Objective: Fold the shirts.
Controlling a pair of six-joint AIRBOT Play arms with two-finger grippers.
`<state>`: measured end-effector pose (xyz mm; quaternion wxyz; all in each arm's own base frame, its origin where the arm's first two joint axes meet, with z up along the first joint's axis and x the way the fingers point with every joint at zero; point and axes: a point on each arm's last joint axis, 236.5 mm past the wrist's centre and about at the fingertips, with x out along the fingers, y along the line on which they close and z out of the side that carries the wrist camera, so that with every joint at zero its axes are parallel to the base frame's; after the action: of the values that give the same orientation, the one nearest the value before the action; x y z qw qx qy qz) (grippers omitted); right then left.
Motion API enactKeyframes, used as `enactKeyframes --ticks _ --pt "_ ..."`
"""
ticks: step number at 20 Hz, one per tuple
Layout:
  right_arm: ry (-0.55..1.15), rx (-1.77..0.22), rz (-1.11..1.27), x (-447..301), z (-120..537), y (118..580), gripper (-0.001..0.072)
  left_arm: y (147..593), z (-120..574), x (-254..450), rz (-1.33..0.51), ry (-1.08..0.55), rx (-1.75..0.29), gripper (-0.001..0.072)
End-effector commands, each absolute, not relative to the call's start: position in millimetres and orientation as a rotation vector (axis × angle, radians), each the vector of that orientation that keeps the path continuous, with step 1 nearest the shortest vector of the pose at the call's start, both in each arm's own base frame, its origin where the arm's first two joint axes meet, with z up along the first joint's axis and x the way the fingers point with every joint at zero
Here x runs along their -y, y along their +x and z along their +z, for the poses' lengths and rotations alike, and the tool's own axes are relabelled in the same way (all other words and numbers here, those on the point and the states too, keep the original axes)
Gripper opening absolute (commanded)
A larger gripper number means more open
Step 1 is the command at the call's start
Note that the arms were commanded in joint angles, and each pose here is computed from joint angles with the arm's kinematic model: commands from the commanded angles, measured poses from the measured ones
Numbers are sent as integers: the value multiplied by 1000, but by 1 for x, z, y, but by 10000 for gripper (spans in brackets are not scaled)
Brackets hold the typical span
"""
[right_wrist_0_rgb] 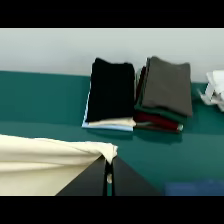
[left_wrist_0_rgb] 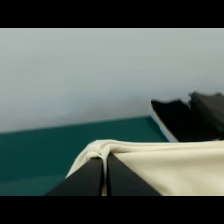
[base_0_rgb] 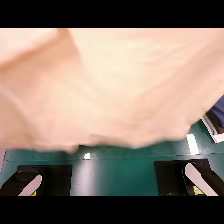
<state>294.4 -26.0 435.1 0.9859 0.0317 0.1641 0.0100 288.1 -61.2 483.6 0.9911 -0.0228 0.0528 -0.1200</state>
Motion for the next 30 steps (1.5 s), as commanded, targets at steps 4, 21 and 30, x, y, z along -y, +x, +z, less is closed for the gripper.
enactKeyframes --ticks 4,21,30 --pt "284 -851 61 61 246 376 15 429 222 80 -242 -111 -772 24" --pt "129 -1317 85 34 38 447 15 451 7 80 -275 -51 -1289 25" --pt "178 -1413 74 23 -28 391 212 410 -53 77 -241 -95 -1435 240"
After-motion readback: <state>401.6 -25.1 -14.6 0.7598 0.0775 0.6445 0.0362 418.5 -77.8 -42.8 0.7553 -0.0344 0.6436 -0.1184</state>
